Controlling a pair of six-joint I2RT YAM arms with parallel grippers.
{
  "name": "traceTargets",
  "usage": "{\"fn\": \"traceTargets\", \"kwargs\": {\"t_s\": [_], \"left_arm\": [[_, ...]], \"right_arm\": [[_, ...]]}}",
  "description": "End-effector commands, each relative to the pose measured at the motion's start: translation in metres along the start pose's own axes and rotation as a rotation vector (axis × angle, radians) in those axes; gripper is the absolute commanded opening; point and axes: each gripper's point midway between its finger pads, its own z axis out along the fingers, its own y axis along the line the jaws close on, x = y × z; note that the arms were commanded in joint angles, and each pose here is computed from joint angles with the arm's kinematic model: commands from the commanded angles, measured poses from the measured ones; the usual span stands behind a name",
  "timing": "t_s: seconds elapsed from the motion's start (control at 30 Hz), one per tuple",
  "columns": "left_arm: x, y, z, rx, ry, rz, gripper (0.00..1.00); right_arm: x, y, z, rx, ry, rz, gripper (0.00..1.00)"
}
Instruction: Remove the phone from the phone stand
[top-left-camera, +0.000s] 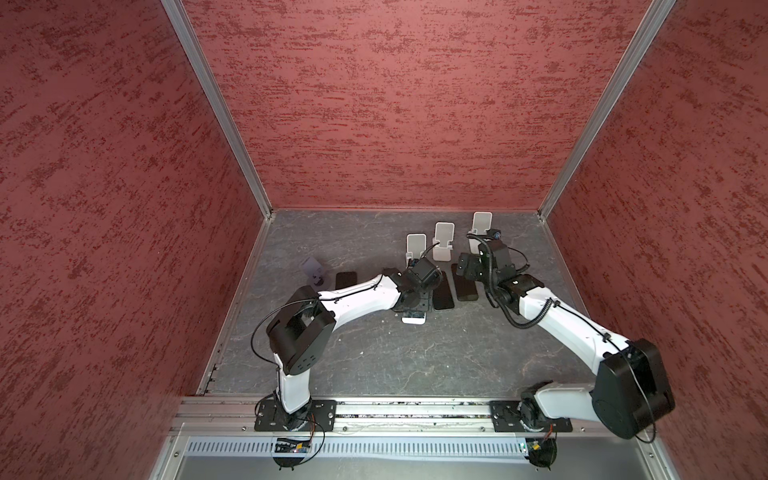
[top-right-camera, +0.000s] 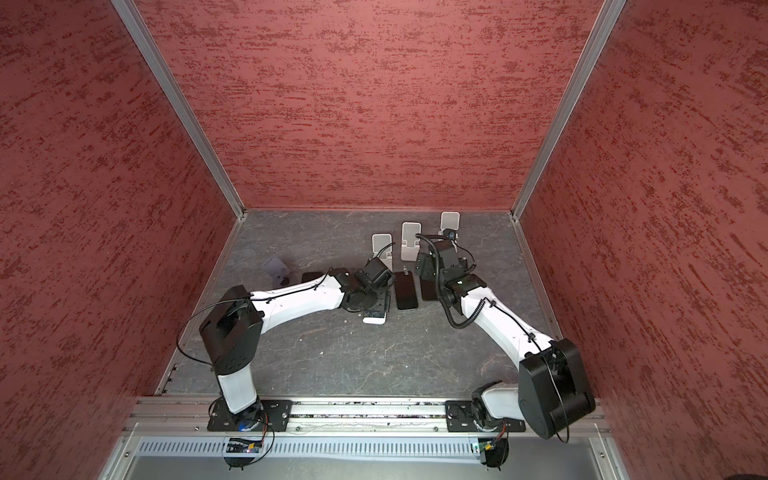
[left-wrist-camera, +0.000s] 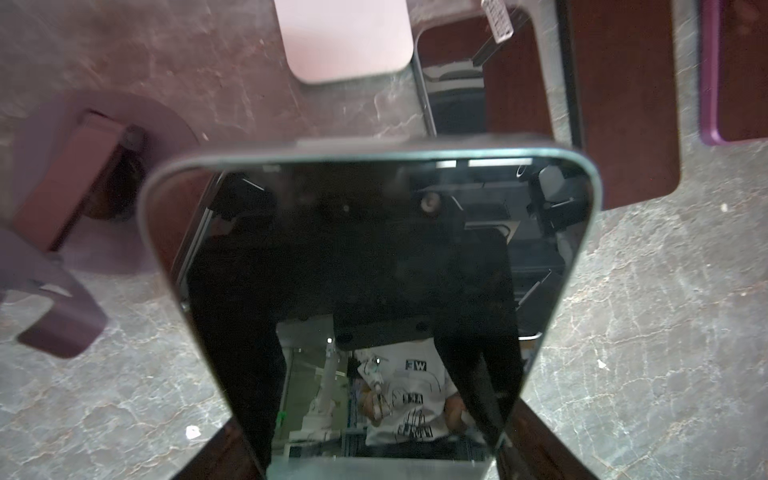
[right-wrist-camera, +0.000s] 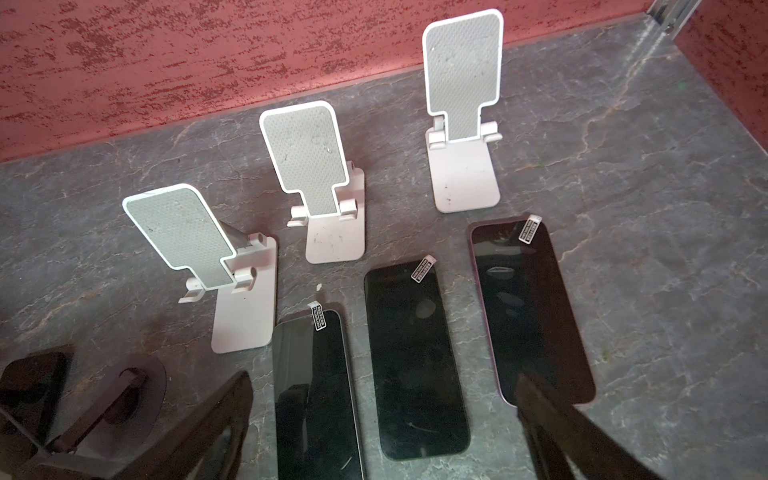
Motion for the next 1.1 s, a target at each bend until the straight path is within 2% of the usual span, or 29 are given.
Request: {"fn": "traceTargets", "kwargs": {"t_s": [0.0, 0.67, 1.07], "left_arm": [[-0.002, -0.006, 0.001, 0.015, 0.029, -0.014, 0.69], [0.005, 0.011, 0.018, 0.052, 0.195, -0.116, 0.69], [0.01, 0.017, 0.03, -0.018, 0.243, -0.119, 0.69]], "right_arm": [[-0.007, -0.002, -0.006, -0.014, -0.034, 0.015, 0.99], [0.002, -0.006, 0.006, -0.041, -0.013, 0.015, 0.99], [0.008, -0.012, 0.018, -0.039, -0.002, 0.015, 0.99]]}}
